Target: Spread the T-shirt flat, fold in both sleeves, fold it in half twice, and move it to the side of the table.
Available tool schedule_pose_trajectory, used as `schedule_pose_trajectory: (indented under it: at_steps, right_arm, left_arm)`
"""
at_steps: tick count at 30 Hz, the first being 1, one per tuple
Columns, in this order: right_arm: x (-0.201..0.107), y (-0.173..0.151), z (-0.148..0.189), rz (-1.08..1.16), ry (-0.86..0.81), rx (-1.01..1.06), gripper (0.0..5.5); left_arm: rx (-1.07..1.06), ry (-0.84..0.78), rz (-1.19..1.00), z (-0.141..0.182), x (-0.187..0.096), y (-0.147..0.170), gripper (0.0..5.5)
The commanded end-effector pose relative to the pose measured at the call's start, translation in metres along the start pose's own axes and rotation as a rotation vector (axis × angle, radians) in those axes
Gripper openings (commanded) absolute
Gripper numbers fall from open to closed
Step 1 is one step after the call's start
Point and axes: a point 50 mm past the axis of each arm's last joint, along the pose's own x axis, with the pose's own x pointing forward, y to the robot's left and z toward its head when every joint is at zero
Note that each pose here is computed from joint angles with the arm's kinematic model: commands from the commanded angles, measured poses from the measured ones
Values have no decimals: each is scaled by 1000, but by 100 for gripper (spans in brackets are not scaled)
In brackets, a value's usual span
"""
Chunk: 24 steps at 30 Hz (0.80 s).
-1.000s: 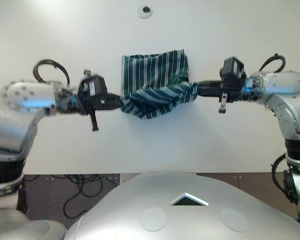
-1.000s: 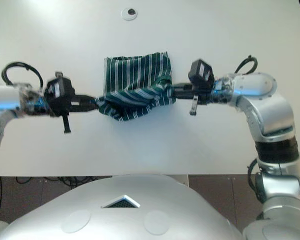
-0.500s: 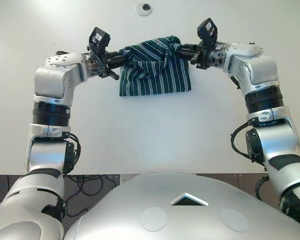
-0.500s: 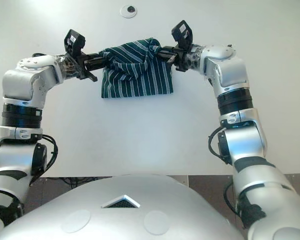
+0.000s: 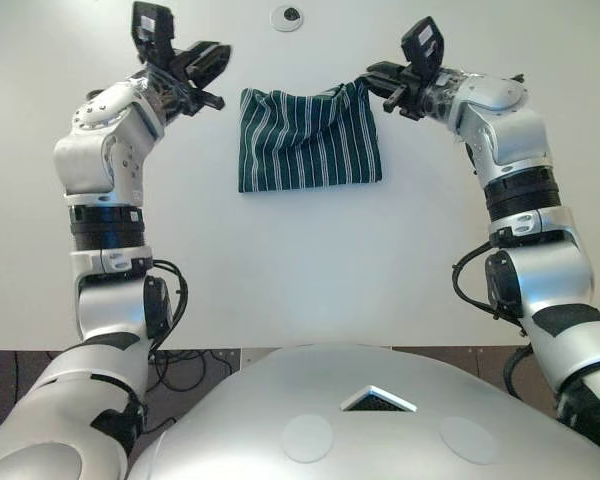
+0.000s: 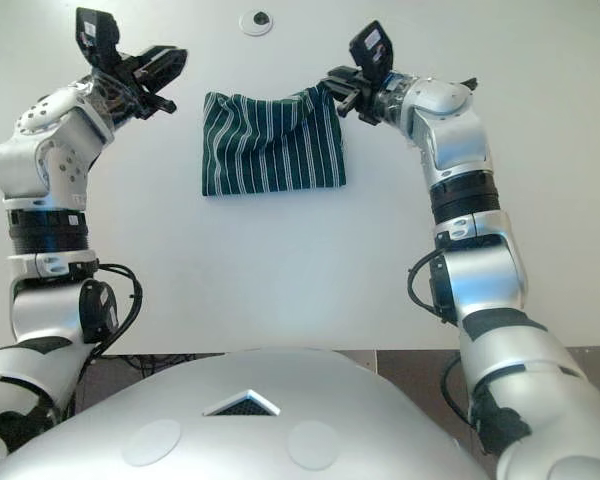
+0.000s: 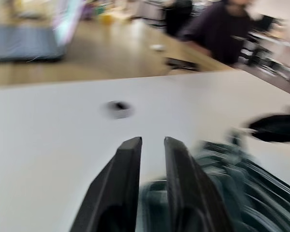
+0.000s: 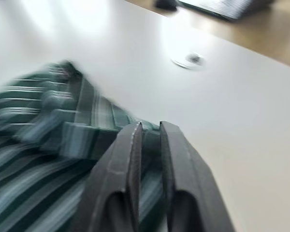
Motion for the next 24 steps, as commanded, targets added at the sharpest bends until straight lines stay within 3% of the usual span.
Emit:
schedule_pose_trajectory:
  at_steps: [1,4,9,18,24]
  right_arm:
    - [15,19,-7,85,46,-28,4]
    - [28,23,-14,73,97,-27,0]
    - [39,12,-28,-78,156,34,0]
    - [23,-19,-48,-376,209,234,0]
    - [17,-39,-23,-503,-24,438,0]
  left_arm:
    - [47,143,-130,-26,16,-21,24]
    - [66,225,-114,-44,24,-19,2]
    - [49,206,105,-51,35,10,2]
    - [-64,197,270,-64,32,32,2]
    - [-62,207,287,-72,27,32,2]
